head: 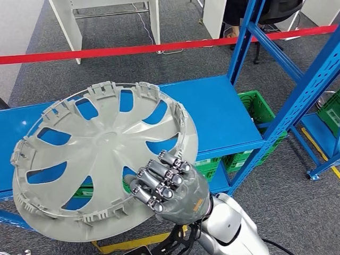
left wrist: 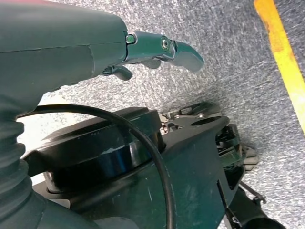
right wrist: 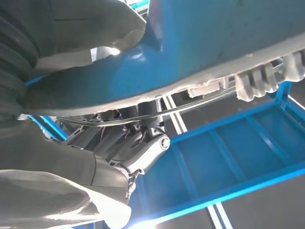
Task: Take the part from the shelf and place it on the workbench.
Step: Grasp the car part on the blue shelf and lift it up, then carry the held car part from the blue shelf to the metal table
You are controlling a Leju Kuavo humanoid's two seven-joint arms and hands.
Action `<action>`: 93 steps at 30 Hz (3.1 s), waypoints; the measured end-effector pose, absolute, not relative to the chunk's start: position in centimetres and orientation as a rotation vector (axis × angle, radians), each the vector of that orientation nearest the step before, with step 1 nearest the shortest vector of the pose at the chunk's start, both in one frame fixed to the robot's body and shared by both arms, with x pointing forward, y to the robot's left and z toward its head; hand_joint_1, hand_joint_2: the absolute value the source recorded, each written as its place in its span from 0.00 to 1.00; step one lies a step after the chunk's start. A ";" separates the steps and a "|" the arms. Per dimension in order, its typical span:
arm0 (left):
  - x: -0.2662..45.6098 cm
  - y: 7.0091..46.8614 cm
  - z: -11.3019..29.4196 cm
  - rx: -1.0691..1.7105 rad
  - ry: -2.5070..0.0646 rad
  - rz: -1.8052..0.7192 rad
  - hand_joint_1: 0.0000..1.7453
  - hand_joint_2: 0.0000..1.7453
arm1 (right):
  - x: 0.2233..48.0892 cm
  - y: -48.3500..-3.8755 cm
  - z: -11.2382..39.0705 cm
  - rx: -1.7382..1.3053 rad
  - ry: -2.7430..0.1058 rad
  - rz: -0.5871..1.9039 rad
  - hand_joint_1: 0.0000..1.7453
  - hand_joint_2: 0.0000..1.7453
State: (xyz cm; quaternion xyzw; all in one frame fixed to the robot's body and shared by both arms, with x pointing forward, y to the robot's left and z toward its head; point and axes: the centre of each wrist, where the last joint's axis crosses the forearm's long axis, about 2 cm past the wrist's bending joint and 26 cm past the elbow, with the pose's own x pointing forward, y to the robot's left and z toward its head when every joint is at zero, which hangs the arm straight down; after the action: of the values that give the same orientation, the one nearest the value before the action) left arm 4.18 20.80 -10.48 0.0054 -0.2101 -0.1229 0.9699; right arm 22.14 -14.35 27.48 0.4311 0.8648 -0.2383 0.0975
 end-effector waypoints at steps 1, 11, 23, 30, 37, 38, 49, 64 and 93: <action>4.2 20.8 -10.5 0.011 -0.419 -0.250 0.00 1.00 | 22.1 -14.4 27.6 1.277 2.560 -0.698 1.00 1.00; 4.2 21.1 -10.5 0.015 -0.385 -0.257 0.00 1.00 | 21.8 -14.6 28.1 1.287 2.560 -0.664 1.00 1.00; 4.9 21.2 -10.5 0.025 -0.280 -0.279 0.00 1.00 | 21.5 -15.1 28.8 1.336 2.558 -0.607 1.00 1.00; 5.4 21.1 -10.4 0.029 -0.263 -0.308 0.00 1.00 | 20.3 -17.3 28.6 1.437 2.573 -0.570 1.00 1.00; 5.8 20.9 -10.3 0.033 -0.267 -0.334 0.00 1.00 | 19.7 -18.5 28.8 1.482 2.542 -0.555 1.00 1.00; 5.9 20.9 -10.3 0.035 -0.269 -0.338 0.00 1.00 | 19.7 -18.6 28.8 1.488 2.537 -0.557 1.00 1.00; 5.8 20.7 -10.3 0.055 -0.213 -0.346 0.00 1.00 | 18.8 -20.2 28.4 1.556 2.502 -0.588 1.00 1.00; 7.6 20.5 -9.9 0.014 -0.057 -0.234 0.00 1.00 | 18.6 -20.7 28.7 1.627 2.536 -0.522 1.00 1.00; 6.2 20.5 -10.2 -0.055 0.010 -0.053 0.00 1.00 | 18.1 -21.1 27.5 1.636 2.565 -0.584 1.00 1.00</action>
State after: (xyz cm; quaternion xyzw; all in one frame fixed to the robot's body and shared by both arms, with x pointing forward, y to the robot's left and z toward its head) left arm 6.21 20.47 -10.17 -0.0273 0.0052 -0.0263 0.9993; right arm 18.07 -21.12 27.48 0.5279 0.8278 -0.1886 0.0219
